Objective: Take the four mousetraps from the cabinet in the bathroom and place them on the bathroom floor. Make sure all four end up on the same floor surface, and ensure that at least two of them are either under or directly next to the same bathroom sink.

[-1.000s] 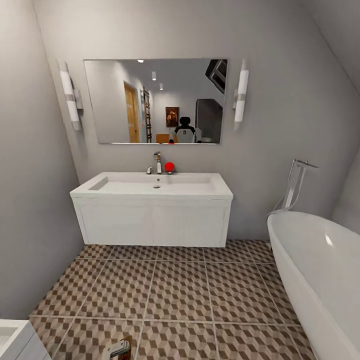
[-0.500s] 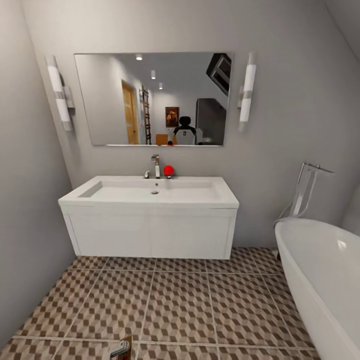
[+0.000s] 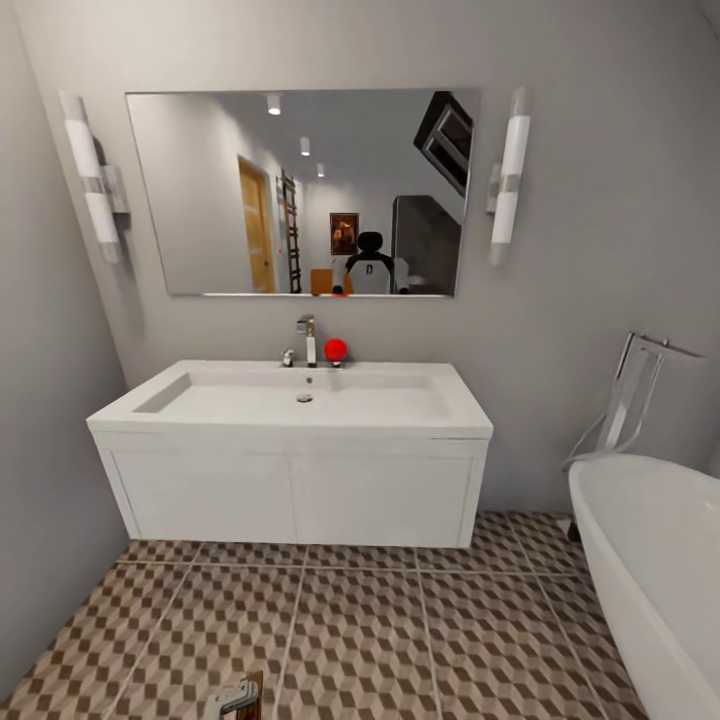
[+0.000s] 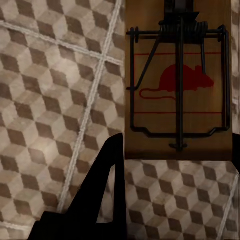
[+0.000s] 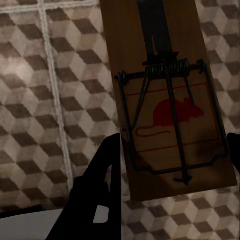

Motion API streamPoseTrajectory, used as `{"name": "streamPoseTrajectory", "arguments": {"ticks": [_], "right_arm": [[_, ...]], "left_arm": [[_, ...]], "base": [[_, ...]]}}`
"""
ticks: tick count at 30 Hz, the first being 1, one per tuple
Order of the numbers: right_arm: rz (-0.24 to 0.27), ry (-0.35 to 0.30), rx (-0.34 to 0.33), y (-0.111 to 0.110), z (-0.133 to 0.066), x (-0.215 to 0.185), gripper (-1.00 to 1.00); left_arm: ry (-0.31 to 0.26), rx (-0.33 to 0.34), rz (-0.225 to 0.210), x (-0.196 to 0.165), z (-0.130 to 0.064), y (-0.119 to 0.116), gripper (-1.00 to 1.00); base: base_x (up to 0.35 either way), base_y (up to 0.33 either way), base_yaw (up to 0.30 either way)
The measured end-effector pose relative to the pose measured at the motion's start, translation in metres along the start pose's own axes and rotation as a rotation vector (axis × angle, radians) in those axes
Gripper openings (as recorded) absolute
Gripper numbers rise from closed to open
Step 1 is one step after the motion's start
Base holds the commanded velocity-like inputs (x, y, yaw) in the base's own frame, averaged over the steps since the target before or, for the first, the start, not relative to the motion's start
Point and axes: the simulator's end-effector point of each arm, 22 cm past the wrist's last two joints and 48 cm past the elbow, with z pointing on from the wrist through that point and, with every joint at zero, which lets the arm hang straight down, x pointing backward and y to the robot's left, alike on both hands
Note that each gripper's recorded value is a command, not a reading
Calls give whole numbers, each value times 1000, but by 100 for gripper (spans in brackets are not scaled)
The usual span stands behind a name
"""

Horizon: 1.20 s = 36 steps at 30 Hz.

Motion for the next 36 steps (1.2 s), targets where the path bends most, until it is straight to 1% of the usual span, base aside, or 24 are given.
{"name": "streamPoseTrajectory", "arguments": {"ticks": [6,9,14,19,24,32,35,36], "right_arm": [[-12,-10,6,-5,0,-4,-100],[-19,-11,7,-6,0,-4,-100],[-22,-10,8,-6,0,-4,-100],[-22,-11,4,-3,0,-3,-100],[-22,-12,-3,2,0,-3,-100],[-25,-11,-10,5,0,-3,-100],[-48,-11,-12,7,0,-3,-100],[-69,-12,-13,8,0,-3,-100]], "left_arm": [[0,-6,0,0,0,3,-100],[0,-36,-1,-2,0,13,-100],[-3,-69,8,-4,-1,21,-100],[-18,-74,16,-8,-1,21,-100],[-22,-74,18,-9,-1,21,-100],[-21,-69,18,-9,-1,18,-100],[-20,-68,19,-8,-1,16,-100],[-19,-67,19,-8,-1,16,-100]], "base": [[283,0,0],[125,0,0],[39,0,0],[66,0,0],[169,0,0],[34,0,0],[5,0,0],[3,0,0]]}}
